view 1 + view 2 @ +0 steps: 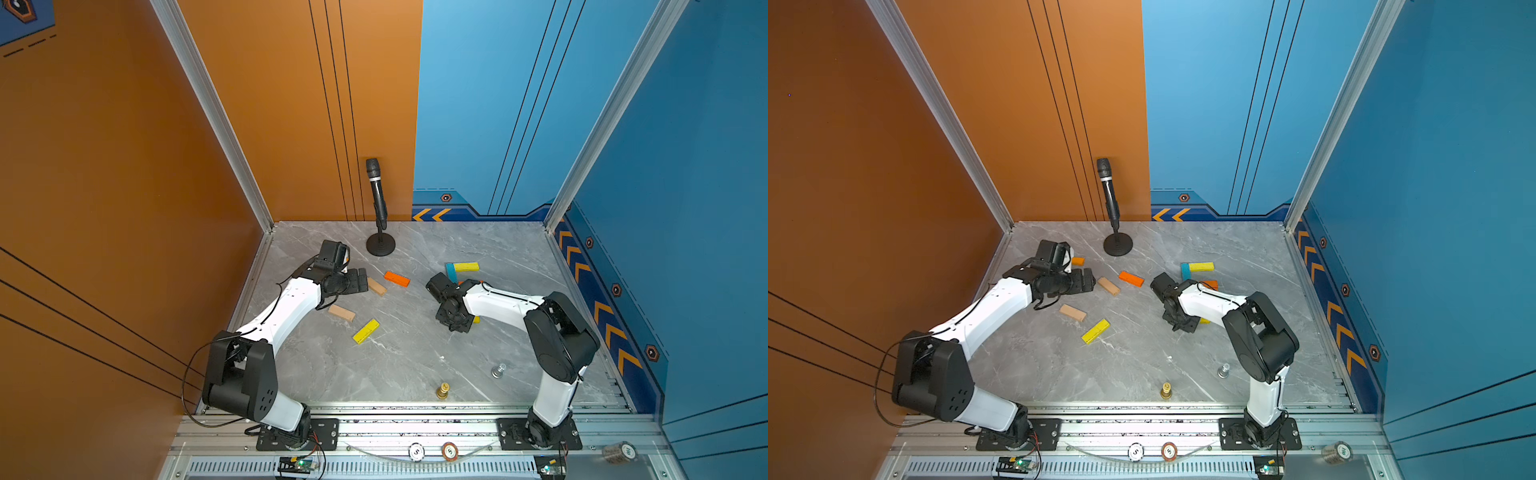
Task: Assemble the number 6 with building blocks
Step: Assemble the building block at the center of the board.
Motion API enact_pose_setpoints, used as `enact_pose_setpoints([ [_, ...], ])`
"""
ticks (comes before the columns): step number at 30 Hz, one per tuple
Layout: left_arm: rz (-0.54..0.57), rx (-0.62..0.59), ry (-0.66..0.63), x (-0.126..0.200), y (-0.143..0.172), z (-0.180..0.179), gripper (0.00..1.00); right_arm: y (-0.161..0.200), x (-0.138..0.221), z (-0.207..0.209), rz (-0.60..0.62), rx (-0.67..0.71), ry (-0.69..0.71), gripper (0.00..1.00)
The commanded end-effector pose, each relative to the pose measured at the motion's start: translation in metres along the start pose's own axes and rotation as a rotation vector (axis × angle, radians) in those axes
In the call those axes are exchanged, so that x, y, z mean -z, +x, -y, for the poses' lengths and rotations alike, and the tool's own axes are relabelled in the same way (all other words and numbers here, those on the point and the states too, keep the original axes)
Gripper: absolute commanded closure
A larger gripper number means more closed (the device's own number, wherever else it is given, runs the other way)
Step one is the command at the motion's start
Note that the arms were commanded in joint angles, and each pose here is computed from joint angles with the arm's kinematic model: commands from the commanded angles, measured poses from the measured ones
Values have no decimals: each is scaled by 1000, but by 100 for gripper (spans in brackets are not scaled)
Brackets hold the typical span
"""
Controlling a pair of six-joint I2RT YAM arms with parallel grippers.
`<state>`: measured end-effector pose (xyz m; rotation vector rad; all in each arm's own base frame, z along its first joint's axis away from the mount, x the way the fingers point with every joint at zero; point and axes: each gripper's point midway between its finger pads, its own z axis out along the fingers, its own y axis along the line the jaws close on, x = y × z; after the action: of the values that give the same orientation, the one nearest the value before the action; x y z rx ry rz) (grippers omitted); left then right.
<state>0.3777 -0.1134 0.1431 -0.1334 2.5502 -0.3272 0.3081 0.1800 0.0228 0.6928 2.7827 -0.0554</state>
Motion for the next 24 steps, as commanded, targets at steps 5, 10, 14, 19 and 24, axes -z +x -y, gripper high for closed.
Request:
enact_pose_setpoints([
  [5,17,-17,7,4,-8,7,2,-7,3,5,20,50,33,65],
  [10,17,-19,9,4,-8,8,2,-3,8,10,29,77,46,57],
  [14,16,-19,12,4,-8,8,2,1,7,18,21,81,61,51],
  [19,12,-22,11,3,-6,9,2,5,1,25,10,90,91,45],
  [24,11,-24,11,2,-6,9,2,2,1,30,17,93,111,44],
])
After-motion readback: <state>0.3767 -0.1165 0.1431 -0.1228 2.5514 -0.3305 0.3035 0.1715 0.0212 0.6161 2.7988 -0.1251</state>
